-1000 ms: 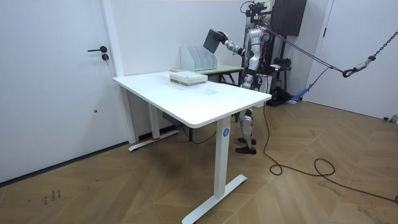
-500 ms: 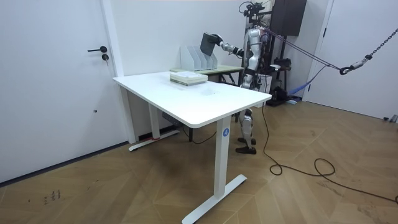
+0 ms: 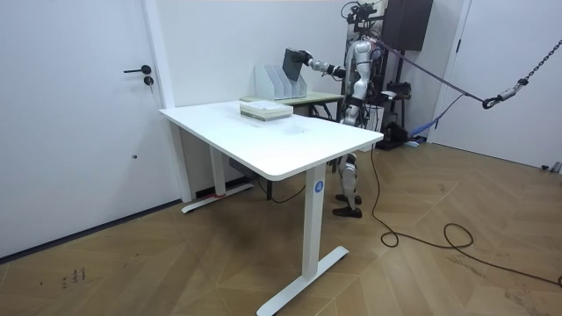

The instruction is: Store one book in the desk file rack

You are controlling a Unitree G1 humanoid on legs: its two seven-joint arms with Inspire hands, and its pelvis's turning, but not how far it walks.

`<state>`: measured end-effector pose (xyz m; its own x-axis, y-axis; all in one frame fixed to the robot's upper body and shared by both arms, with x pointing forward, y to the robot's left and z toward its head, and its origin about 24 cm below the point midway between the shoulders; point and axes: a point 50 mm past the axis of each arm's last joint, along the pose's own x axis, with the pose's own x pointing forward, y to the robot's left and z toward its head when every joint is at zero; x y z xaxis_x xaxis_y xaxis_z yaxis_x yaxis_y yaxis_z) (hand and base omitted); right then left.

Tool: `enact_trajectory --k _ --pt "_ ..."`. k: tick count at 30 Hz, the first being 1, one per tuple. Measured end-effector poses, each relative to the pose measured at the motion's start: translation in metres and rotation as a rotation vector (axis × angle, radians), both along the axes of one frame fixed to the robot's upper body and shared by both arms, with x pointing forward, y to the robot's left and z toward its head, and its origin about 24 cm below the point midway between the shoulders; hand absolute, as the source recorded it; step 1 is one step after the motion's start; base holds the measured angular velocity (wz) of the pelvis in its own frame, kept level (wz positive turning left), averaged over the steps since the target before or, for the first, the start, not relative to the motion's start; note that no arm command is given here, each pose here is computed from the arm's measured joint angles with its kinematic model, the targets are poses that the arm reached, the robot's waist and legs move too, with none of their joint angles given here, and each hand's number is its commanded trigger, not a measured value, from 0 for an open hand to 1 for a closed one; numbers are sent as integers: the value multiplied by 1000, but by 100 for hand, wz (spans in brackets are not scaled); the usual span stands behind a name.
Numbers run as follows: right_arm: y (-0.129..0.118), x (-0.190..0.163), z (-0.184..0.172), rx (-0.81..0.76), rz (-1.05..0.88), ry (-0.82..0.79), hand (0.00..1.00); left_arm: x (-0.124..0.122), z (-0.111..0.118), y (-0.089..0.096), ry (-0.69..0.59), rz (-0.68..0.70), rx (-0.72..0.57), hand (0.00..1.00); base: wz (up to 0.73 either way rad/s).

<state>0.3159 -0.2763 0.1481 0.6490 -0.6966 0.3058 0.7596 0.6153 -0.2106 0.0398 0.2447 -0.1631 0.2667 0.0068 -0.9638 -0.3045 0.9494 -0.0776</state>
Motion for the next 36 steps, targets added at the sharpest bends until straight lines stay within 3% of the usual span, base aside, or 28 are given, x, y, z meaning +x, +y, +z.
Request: enact_trajectory --k 10,21,22,23,36 --pt "-6 22 -7 116 -8 89 100 1 1 1 11 -4 0 0 1" --pt "-31 27 -6 106 -37 190 100 2 3 5 21 -9 -10 0 2" --pt "-31 27 -8 108 -34 199 71 2 3 6 21 -10 -11 0 4" --pt "-31 27 -8 109 -33 203 0 2 3 7 20 -11 -13 0 0" --pt "-51 31 16 97 -86 189 0 1 5 13 38 -25 -1 0 2"
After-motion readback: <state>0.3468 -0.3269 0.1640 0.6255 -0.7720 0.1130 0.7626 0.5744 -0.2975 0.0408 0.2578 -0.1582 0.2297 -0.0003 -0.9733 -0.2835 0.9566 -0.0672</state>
